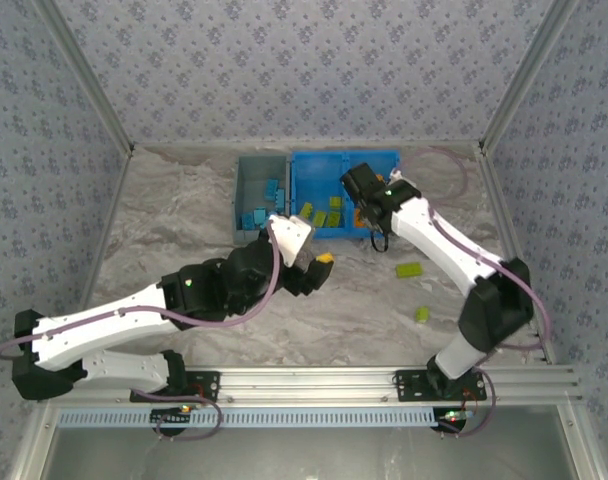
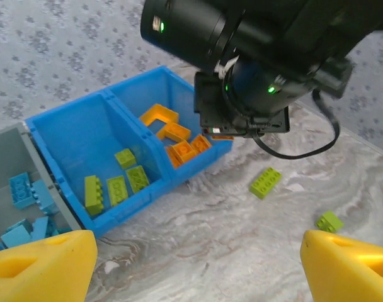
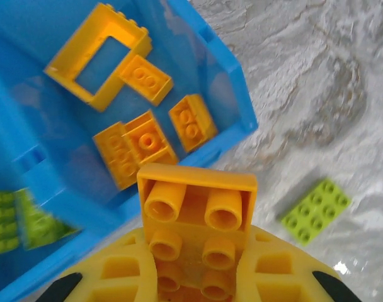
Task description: Sort the legos into containers by color
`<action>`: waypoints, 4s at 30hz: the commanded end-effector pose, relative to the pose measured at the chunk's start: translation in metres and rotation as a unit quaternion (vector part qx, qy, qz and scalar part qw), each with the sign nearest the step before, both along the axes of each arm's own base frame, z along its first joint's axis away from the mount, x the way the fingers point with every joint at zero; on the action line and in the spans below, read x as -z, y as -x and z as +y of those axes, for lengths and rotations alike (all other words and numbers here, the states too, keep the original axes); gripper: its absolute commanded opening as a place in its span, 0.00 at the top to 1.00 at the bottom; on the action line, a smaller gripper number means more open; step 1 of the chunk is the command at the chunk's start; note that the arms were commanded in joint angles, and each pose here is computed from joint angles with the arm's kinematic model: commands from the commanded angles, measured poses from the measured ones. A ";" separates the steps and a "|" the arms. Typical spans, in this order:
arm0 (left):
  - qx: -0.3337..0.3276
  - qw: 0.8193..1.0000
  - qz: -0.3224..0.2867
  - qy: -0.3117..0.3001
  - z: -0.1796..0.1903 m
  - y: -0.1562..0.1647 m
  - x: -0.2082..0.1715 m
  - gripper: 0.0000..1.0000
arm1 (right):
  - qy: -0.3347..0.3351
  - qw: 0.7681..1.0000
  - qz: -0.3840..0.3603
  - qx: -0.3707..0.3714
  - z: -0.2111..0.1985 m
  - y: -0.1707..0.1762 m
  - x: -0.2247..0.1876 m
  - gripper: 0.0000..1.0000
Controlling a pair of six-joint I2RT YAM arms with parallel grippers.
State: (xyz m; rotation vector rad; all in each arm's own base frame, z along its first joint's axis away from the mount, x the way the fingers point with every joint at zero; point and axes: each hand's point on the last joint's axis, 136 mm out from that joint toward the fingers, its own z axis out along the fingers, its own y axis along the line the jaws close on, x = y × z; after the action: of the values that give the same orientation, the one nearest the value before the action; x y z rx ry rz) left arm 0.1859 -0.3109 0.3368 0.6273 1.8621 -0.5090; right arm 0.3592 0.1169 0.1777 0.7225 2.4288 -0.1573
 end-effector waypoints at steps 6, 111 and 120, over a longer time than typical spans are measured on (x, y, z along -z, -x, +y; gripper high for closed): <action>0.007 1.000 0.011 -0.006 -0.006 -0.007 0.003 0.15 | 0.036 0.985 0.077 -0.148 0.007 -0.068 0.046 0.85; 0.039 0.977 0.183 -0.103 -0.099 -0.134 0.118 0.67 | -0.215 0.884 -0.239 -0.339 -0.009 0.168 -0.164 0.24; -0.111 0.963 0.236 -0.063 -0.029 -0.249 0.147 0.67 | -0.133 0.893 -0.213 -0.372 0.052 0.132 -0.133 0.24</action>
State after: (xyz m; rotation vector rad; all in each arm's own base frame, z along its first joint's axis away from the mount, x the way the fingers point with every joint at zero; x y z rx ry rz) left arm 0.4124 -0.3411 0.2063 0.4849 2.3446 -0.4247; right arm 0.2069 0.1638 0.2979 -0.1491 2.2293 0.6960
